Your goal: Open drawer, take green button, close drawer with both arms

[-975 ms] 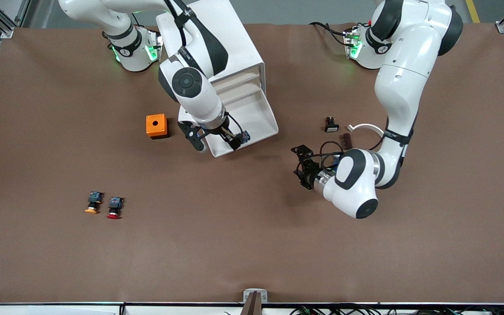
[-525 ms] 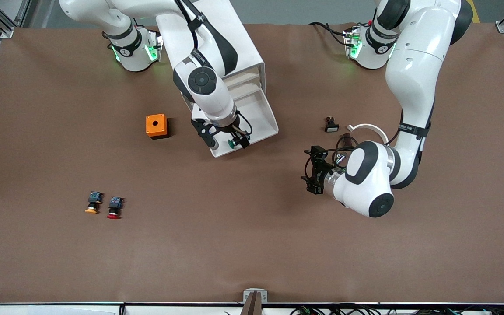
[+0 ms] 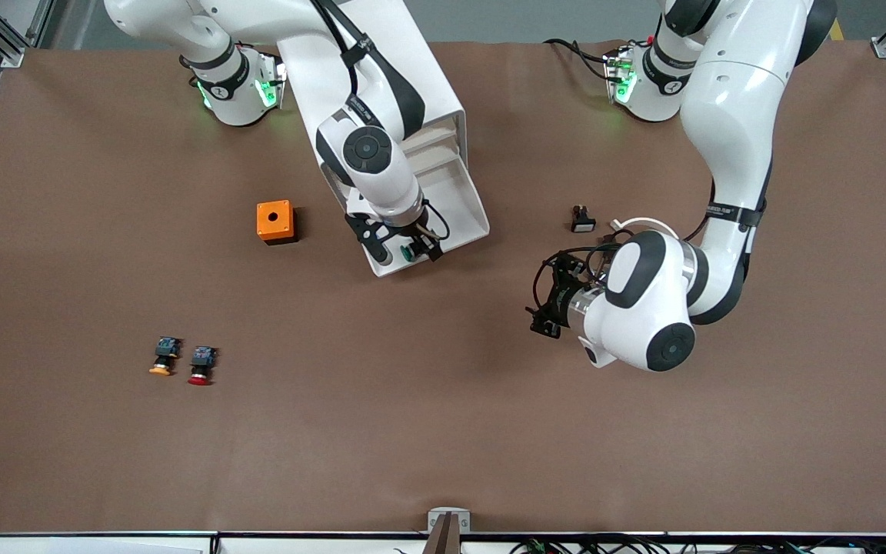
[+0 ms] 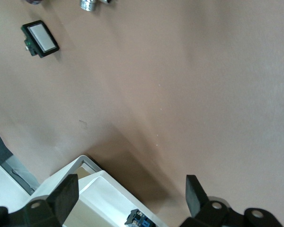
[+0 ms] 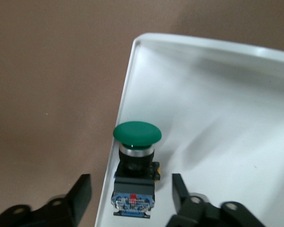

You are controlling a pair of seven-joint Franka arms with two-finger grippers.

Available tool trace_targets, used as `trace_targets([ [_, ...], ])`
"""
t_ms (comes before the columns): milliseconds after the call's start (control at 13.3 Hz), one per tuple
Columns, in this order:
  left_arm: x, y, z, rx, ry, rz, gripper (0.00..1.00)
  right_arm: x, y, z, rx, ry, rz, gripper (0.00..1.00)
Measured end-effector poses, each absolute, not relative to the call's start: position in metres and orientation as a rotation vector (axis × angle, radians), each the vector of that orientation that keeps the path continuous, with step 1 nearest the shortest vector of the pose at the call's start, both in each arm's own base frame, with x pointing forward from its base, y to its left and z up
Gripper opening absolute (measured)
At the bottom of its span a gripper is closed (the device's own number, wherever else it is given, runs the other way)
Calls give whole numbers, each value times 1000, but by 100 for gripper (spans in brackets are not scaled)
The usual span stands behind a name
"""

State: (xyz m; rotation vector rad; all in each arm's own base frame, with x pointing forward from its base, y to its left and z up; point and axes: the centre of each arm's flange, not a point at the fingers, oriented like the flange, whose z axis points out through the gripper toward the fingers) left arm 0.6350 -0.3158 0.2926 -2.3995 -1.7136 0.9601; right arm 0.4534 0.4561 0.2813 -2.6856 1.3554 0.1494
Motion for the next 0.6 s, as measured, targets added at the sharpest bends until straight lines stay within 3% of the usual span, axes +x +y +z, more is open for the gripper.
trace_targets([
  [75, 632, -323, 292, -2436, -1673, 924, 100, 451, 458, 281, -2689, 1352, 151, 57],
  [225, 625, -348, 290, -2565, -1552, 795, 100, 448, 461, 279, -2695, 1346, 153, 52],
  [300, 620, -363, 289, -2641, -1486, 748, 100, 448, 461, 279, -2696, 1345, 153, 40],
  [600, 605, -393, 282, -2865, -1164, 708, 100, 454, 461, 288, -2704, 1336, 140, 41],
])
